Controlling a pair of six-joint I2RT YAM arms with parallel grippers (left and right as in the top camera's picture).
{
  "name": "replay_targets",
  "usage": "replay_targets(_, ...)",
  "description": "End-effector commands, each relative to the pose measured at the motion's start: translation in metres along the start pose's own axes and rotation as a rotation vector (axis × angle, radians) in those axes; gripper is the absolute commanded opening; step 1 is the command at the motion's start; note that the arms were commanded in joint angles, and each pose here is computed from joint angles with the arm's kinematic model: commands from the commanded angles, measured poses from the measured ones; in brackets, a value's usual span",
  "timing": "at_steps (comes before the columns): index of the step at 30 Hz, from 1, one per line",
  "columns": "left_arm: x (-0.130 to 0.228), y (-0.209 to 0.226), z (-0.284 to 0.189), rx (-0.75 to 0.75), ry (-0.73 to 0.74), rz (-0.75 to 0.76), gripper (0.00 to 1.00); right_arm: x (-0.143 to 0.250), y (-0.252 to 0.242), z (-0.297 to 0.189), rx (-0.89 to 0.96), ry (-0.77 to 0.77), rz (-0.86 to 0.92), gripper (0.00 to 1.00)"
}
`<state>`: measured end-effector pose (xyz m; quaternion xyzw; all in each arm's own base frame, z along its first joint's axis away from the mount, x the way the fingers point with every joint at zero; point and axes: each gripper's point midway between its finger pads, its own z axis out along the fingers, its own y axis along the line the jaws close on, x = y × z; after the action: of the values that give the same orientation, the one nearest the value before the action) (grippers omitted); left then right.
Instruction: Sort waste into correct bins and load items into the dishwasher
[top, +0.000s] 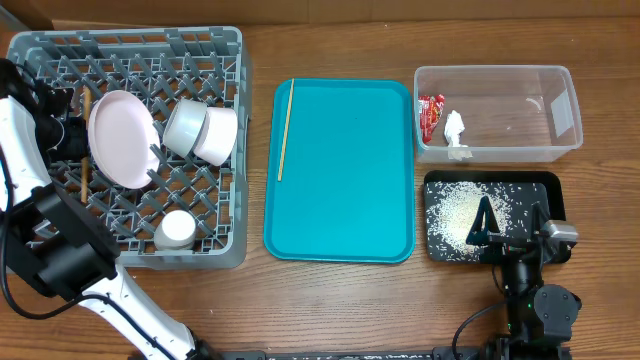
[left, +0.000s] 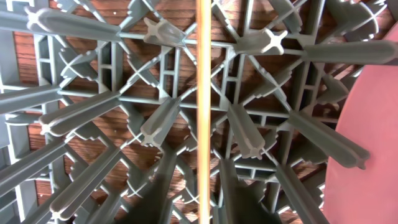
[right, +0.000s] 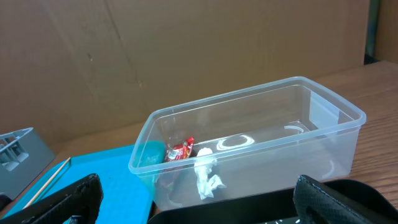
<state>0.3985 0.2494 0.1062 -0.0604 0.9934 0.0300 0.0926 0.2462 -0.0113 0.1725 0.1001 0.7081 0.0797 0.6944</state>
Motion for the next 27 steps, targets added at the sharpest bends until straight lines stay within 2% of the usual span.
replay_targets(1,-0.014,0.004,-0.032,-0.018,-0.082,-0.041,1.0,0.001,-0.002,0.0,0.008,-0.006,-0.001,1.0)
replay_targets(7,-0.025,0.004,-0.118,-0.06,-0.233,-0.175,1.0,0.001,-0.002,0.0,0.007,-0.005,-0.001,1.0)
replay_targets(10,-0.027,-0.018,-0.168,0.016,-0.343,-0.226,1.0,0.001,-0.002,0.0,0.008,-0.005,-0.002,1.0)
replay_targets(13,-0.031,-0.057,-0.216,0.199,-0.476,-0.231,1.0,0.001,-0.002,0.0,0.007,-0.005,-0.001,1.0)
replay_targets(15,-0.031,-0.097,-0.251,0.401,-0.554,-0.205,1.0,0.001,-0.002,0.0,0.008,-0.006,-0.001,1.0)
replay_targets(17,-0.027,-0.146,-0.286,0.624,-0.608,-0.112,1.0,0.001,-0.002,0.0,0.007,-0.005,-0.001,1.0)
replay_targets(18,-0.026,-0.159,-0.294,0.672,-0.615,-0.084,1.0,0.001,-0.002,0.0,0.007,-0.005,-0.001,1.0)
replay_targets(20,-0.022,-0.187,-0.298,0.729,-0.585,-0.032,1.0,0.001,-0.002,0.0,0.007,-0.005,-0.001,1.0)
replay_targets(22,-0.016,-0.221,-0.284,0.717,-0.501,0.021,1.0,0.001,-0.002,0.0,0.008,-0.006,-0.002,1.0)
replay_targets(27,-0.001,-0.297,-0.208,0.488,-0.239,0.114,1.0,0.001,-0.002,0.0,0.008,-0.006,-0.001,1.0)
